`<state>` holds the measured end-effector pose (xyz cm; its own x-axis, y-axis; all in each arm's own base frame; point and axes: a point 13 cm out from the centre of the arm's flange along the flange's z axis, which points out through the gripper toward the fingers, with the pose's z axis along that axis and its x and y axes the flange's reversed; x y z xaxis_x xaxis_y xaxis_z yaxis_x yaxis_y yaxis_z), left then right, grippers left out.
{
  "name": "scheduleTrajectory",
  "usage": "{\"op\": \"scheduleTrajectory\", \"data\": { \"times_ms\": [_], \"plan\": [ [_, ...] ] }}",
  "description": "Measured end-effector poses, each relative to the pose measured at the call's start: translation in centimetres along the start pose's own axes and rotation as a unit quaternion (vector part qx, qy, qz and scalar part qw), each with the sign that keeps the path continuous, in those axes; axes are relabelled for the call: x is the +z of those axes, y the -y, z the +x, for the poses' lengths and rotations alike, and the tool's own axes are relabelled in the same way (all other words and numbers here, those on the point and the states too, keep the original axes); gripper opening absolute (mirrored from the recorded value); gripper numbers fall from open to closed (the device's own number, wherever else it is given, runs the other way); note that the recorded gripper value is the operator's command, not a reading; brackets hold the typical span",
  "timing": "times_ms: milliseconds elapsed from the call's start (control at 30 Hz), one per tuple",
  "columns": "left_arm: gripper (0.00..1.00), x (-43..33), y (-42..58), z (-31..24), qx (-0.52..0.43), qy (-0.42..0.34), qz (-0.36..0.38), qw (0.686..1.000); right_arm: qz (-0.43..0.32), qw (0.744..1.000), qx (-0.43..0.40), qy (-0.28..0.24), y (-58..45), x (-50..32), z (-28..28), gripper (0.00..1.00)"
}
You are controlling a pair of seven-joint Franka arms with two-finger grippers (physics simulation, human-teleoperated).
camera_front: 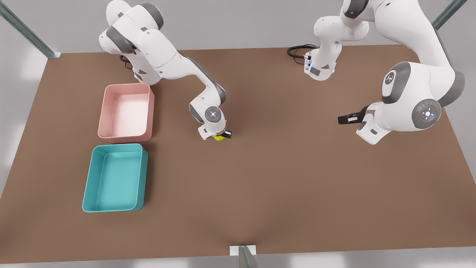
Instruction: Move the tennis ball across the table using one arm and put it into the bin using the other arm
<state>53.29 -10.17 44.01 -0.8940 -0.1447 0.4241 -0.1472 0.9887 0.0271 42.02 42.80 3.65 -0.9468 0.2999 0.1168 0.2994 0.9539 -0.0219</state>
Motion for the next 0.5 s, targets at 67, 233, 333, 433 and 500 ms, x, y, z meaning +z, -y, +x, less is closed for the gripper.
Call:
{"op": "scheduleTrajectory", "data": {
  "times_ms": [67,233,333,433,500],
  "plan": [
    [1.0,0.0,0.1,0.0,-0.001,0.0,0.0,1.0,-0.011,1.0,0.01,0.007,-0.1,-1.7,-1.2,0.64],
    [1.0,0.0,0.1,0.0,-0.003,0.0,-0.001,1.0,-0.04,0.997,0.064,0.026,3.3,-9.9,-10.2,0.64],
    [1.0,0.0,0.2,0.1,-0.004,0.0,-0.001,1.0,-0.024,0.991,0.13,0.025,14.0,-13.2,-20.5,0.64],
    [1.0,0.0,0.2,0.1,-0.005,-0.001,-0.001,1.0,0.002,0.985,0.171,0.036,26.0,-16.2,-29.6,0.64],
    [1.0,0.0,0.2,0.1,-0.005,-0.001,-0.001,1.0,0.026,0.985,0.169,0.034,32.4,-16.6,-32.3,0.64]
  ]
}}
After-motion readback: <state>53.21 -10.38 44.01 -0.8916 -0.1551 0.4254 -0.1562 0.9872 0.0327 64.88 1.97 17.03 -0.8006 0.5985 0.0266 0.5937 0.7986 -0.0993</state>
